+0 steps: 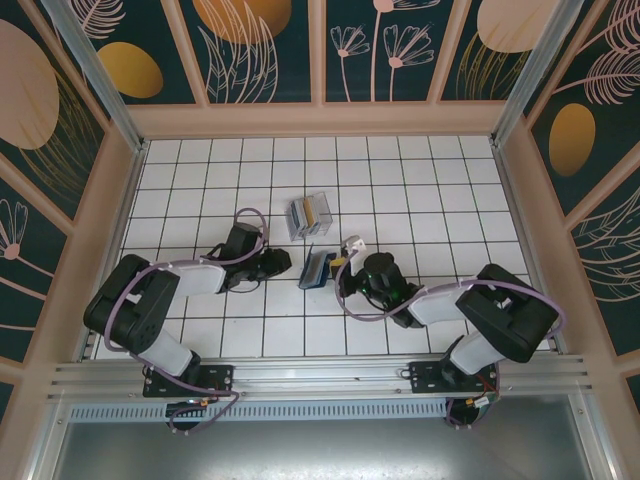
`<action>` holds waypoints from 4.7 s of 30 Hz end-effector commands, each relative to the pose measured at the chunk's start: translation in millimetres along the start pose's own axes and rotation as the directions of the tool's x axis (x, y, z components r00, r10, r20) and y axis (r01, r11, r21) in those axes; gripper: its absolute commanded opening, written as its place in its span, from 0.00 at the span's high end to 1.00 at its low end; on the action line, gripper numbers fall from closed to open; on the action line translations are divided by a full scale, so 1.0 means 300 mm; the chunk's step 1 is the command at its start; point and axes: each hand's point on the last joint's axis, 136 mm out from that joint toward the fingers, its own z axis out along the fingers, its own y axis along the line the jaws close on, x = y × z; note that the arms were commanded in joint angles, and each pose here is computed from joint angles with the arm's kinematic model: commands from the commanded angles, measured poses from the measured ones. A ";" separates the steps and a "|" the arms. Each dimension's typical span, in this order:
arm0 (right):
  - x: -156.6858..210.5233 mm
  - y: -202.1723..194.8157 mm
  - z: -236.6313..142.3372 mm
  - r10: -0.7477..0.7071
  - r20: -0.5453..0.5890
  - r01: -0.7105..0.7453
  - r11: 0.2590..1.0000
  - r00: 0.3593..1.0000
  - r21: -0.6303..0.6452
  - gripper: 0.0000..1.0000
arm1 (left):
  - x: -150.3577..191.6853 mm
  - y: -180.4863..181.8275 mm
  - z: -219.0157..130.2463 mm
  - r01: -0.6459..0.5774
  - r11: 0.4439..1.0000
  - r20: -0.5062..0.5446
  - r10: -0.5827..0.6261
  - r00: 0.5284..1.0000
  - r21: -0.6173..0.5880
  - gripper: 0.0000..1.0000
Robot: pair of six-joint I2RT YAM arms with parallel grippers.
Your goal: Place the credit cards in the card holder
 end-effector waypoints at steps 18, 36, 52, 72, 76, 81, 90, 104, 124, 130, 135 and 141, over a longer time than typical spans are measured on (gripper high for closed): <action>-0.055 -0.095 -0.027 0.079 0.224 -0.096 0.993 0.971 0.068 1.00 | 0.125 -0.128 0.122 -0.146 0.989 -0.120 0.145 0.982 -0.001 0.59; -0.058 0.037 -0.033 -0.018 0.213 0.047 0.990 0.977 -0.129 0.89 | 0.194 -0.097 0.188 -0.132 0.989 -0.198 0.117 0.973 -0.066 0.59; -0.047 -0.144 -0.121 0.392 0.050 -0.394 0.900 0.919 0.185 0.50 | 0.219 -0.100 0.236 -0.190 0.976 -0.228 0.162 0.960 -0.107 0.57; 0.173 -0.101 -0.020 0.104 -0.348 -0.081 0.994 0.932 0.078 0.52 | 0.230 -0.104 0.201 -0.186 0.981 -0.252 0.167 0.953 -0.056 0.49; 0.158 -0.096 0.013 0.083 -0.347 -0.062 0.995 0.934 0.072 0.52 | 0.223 -0.093 0.199 -0.199 0.977 -0.248 0.174 0.953 -0.078 0.49; 0.141 -0.114 0.024 0.049 -0.325 -0.008 0.992 0.945 0.127 0.59 | 0.217 -0.063 0.203 -0.197 0.973 -0.236 0.166 0.958 -0.118 0.49; 0.080 -0.064 -0.033 -0.024 -0.133 0.032 0.997 0.991 0.063 0.84 | 0.229 -0.027 0.205 -0.150 0.977 -0.227 0.112 0.967 -0.155 0.49; 0.011 -0.059 -0.132 -0.131 0.140 0.124 0.991 0.981 0.055 0.93 | 0.207 -0.049 0.202 -0.172 0.963 -0.180 0.135 0.974 -0.208 0.48; -0.002 0.030 -0.061 -0.274 0.172 0.290 0.954 0.946 -0.074 0.86 | 0.136 -0.106 0.207 -0.306 0.915 -0.163 0.271 0.949 -0.264 0.48; 0.024 0.001 -0.066 -0.297 0.127 0.303 0.952 0.947 -0.037 0.86 | 0.151 -0.109 0.234 -0.306 0.912 -0.173 0.266 0.948 -0.273 0.49; -0.004 -0.031 -0.110 -0.287 0.175 0.286 0.958 0.942 0.030 0.90 | 0.162 -0.072 0.229 -0.308 0.891 -0.181 0.260 0.949 -0.334 0.49; -0.046 -0.031 -0.161 -0.282 0.257 0.277 0.959 0.924 0.056 0.90 | 0.146 -0.047 0.216 -0.301 0.868 -0.149 0.263 0.953 -0.394 0.49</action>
